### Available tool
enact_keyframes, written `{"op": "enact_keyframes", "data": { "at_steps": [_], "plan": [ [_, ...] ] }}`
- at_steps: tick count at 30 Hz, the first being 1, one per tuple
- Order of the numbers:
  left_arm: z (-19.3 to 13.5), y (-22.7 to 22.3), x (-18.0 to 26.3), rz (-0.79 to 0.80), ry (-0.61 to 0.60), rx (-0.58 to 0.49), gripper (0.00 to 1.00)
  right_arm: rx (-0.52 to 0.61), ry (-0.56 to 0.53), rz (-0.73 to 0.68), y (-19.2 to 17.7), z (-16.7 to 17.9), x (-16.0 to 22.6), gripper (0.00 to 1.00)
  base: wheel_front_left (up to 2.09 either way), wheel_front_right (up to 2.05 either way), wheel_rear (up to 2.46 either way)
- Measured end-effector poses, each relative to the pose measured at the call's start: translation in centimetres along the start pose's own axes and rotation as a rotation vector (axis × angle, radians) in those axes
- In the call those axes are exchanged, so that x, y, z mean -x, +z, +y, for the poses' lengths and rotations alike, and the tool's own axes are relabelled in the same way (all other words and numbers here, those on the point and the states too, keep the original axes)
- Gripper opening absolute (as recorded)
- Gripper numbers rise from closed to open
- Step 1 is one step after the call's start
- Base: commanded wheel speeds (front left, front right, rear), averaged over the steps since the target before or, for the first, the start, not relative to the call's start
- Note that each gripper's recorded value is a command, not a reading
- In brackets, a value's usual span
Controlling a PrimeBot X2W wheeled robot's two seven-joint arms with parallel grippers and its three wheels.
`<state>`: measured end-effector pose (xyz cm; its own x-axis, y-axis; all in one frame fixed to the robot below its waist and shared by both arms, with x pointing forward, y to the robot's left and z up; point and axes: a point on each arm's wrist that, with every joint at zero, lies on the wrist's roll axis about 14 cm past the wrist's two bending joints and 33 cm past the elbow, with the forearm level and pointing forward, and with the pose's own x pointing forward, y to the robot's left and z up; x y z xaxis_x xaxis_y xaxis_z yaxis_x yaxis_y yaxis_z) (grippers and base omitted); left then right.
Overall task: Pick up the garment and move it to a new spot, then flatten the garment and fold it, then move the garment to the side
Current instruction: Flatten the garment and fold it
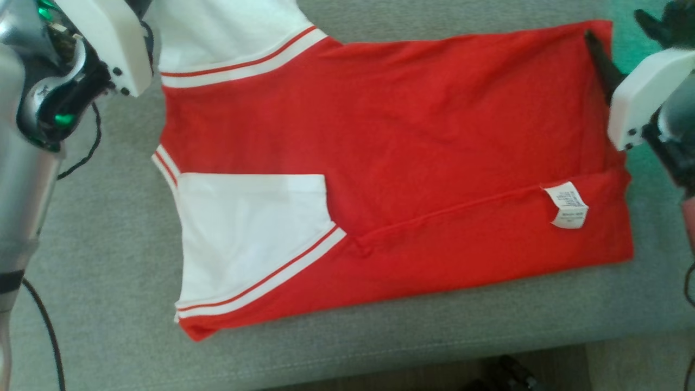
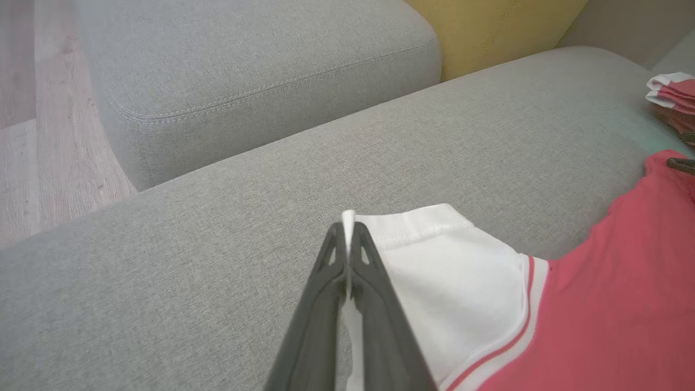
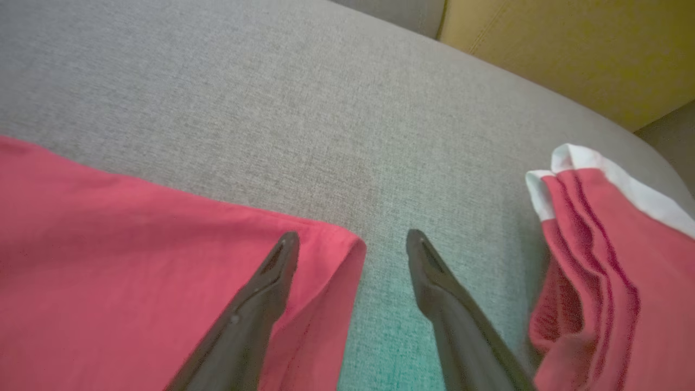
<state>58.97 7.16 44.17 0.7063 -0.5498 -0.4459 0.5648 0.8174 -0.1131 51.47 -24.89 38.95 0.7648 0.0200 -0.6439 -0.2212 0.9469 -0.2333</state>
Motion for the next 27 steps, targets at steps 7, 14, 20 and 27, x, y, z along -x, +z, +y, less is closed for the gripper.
{"op": "enact_keyframes", "data": {
  "at_steps": [7, 14, 20, 27],
  "plan": [
    [-0.2, -0.5, 1.1, -0.013, 0.003, 0.001, 0.00, -0.008, 0.058, 0.134, -1.4, 1.0, -1.4, 0.52, 0.00, 0.00, 0.00],
    [-0.2, 0.1, 1.6, -0.047, 0.005, 0.005, 0.00, -0.019, 0.078, 0.163, -1.1, 1.0, -1.7, 0.00, 0.00, 0.00, 0.00],
    [-0.4, 1.8, 2.2, -0.129, 0.010, -0.001, 0.00, -0.033, 0.055, 0.053, 0.5, 0.2, -1.4, 0.00, 0.00, 0.00, 0.00],
    [-1.2, 4.2, 4.8, -0.285, 0.031, 0.026, 0.00, -0.044, 0.016, -0.140, 4.0, -0.9, 0.5, 0.00, 0.00, 0.00, 0.00]
  ]
}}
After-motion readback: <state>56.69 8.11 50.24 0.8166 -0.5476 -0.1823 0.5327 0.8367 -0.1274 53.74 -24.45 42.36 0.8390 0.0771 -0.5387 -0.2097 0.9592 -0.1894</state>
